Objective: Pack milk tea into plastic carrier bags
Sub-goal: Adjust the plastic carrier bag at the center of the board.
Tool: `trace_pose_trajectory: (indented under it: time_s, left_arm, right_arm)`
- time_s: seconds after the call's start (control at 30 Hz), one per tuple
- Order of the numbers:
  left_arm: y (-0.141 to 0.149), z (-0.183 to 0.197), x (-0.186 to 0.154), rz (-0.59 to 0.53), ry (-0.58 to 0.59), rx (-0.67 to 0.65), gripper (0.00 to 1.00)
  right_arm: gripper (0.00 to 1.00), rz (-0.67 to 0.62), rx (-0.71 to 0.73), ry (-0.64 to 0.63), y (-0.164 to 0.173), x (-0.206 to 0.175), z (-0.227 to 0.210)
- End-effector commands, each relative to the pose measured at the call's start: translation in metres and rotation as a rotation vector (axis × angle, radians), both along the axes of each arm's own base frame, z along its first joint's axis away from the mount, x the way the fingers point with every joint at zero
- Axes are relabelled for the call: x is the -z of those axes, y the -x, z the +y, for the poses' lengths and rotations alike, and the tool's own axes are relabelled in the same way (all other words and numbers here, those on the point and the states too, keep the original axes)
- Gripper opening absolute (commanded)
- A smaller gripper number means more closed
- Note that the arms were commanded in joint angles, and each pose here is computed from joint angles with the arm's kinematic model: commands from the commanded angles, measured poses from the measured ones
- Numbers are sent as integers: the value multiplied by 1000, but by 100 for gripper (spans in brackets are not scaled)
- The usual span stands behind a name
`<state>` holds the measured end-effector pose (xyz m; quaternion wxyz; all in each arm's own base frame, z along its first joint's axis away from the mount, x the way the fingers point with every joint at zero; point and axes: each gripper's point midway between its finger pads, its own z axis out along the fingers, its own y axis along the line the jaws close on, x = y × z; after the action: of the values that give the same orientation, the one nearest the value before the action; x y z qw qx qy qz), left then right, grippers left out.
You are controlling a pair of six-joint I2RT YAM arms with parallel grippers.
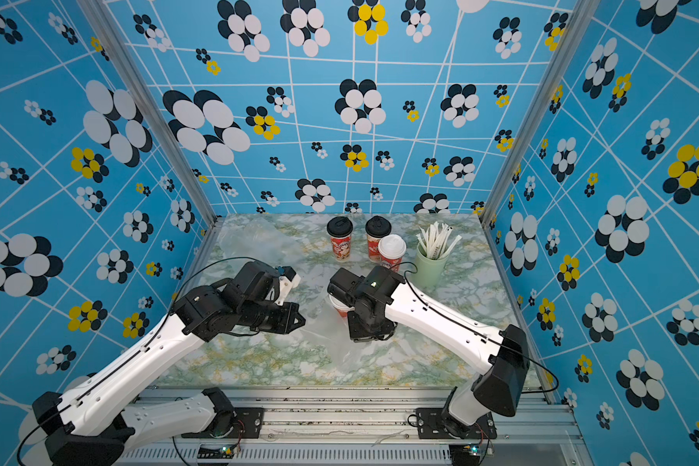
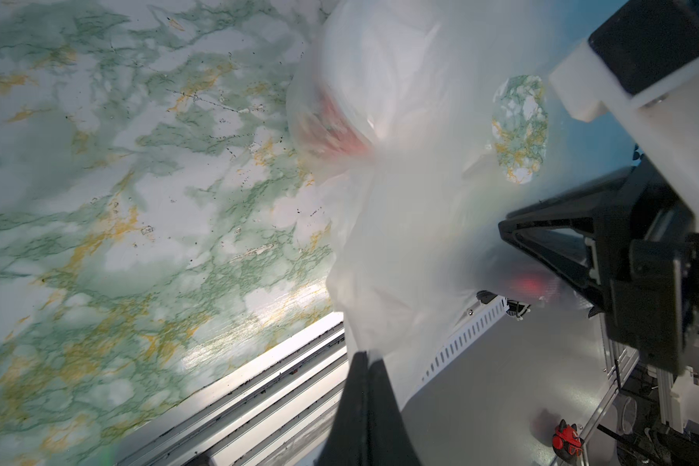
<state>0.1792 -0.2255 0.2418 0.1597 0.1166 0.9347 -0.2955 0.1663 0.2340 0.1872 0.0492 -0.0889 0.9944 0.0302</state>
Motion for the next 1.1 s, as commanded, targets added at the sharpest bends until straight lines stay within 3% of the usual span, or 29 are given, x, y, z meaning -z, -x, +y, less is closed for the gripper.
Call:
trace_pose_trajectory:
  time_s: [0.0, 0.1, 0.3, 0.5, 0.7, 1.07]
  left_arm:
    - [8, -14, -15, 9, 117, 57, 18]
    - [11, -22, -20, 20, 173, 74, 26]
    - [15, -23, -22, 35, 187, 87, 26]
    - [13, -25, -22, 38, 195, 82, 18]
    - [10, -27, -32, 13, 217, 79, 4]
    - [7, -35, -32, 12, 238, 91, 1]
  right_arm:
    - [32, -10, -2, -107, 2, -13, 14]
    - [40, -39, 0, -125, -1, -25, 14]
    - [49, -141, -1, -162, -11, -64, 9]
    - [52, -228, 10, -190, -28, -95, -2]
    - [53, -326, 40, -199, -57, -120, -19]
    - [56, -457, 178, -174, -138, -116, -63]
